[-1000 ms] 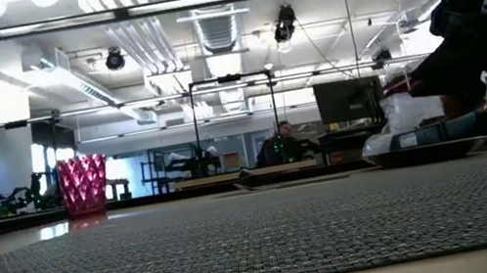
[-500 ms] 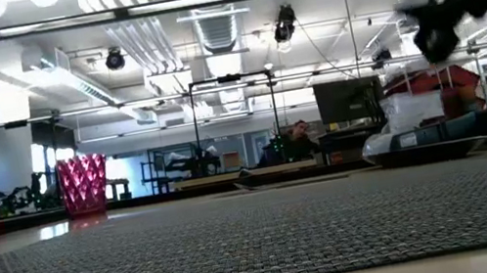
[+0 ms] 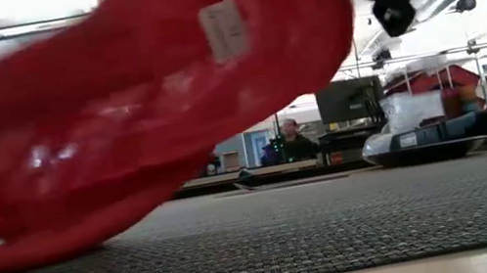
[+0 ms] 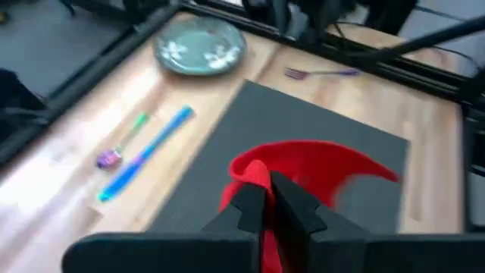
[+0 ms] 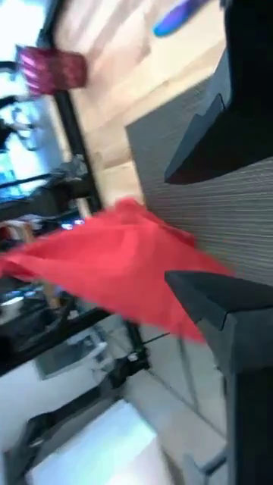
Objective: Set table place
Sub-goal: Fold the red napkin
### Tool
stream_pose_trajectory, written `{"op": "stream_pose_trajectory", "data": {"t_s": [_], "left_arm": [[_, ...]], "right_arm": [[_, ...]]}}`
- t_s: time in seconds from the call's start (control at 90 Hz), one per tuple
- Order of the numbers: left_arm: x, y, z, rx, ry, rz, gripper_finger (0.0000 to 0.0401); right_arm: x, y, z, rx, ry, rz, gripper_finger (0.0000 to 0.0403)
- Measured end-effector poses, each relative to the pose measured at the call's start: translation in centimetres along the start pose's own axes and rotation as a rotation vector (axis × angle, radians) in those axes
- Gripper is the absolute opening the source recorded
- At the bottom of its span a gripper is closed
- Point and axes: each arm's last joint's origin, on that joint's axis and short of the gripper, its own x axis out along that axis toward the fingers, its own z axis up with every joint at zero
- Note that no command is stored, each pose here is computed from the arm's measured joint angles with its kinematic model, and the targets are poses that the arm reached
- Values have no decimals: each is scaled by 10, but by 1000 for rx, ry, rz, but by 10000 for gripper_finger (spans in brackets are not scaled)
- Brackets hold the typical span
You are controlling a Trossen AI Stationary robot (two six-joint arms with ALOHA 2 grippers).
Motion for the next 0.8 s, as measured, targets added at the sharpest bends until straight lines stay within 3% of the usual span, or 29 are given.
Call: {"op": "stream_pose_trajectory", "data": {"t_s": [0.333, 0.589, 0.678, 0.8], "left_arm": [[32, 17, 8, 37, 32, 105, 0], [33, 18, 9, 67, 30, 106, 0], [33, 18, 9, 71, 29, 105, 0], [33, 18, 9, 69, 27, 103, 0]], "right_arm": [[43, 22, 29, -86, 216, 35, 206], [73, 43, 8, -154, 365, -122, 225], [87, 48, -6, -221, 355, -249, 239], [110, 54, -17, -278, 223, -427, 253]]}}
